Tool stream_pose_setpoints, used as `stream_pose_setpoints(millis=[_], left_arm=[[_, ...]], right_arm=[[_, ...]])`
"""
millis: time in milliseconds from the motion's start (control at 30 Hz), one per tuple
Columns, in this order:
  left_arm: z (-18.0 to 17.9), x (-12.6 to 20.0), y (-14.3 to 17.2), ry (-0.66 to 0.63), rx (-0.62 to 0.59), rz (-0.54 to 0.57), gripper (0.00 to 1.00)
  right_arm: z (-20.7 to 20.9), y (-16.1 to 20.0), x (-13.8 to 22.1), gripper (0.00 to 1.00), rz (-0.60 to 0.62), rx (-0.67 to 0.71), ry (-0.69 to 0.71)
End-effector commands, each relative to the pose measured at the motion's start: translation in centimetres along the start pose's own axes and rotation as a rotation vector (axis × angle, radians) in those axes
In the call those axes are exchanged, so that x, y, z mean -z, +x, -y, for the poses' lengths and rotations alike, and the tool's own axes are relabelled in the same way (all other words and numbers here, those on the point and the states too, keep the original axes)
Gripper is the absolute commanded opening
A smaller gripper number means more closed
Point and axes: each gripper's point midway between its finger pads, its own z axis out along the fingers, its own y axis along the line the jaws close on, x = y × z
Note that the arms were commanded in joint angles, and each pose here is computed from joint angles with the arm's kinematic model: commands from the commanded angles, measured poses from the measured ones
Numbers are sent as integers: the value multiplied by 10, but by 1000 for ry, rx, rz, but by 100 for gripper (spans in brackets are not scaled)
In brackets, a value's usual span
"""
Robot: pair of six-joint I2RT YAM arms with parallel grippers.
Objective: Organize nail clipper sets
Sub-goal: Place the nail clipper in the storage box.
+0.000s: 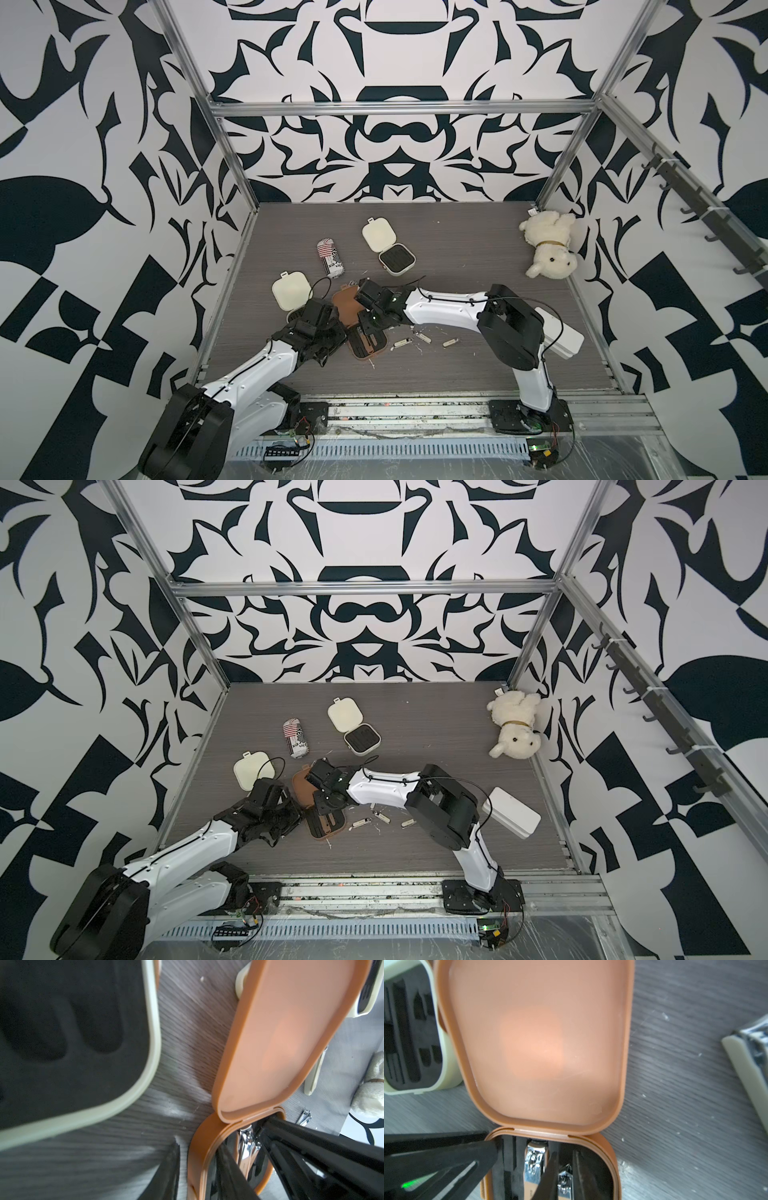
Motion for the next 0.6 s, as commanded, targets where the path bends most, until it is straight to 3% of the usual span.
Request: stream_pose_setpoints(millis=[0,167,333,433,567], left_arm=[[-19,1,6,-78,10,-15,34],[-18,3,5,-76,9,-11,34],[-11,9,2,-69,-10,-5,35],[-2,19,-3,-56,-30,15,39],[10,35,-11,-38,-54,50,46]], right_arm=[[1,-14,7,23,23,-1,23],[-3,-30,24,29,69,8,17],[8,-43,68,39,149,42,76],[43,-38,99,46,197,28,166],[114,-2,130,52,209,-112,251]])
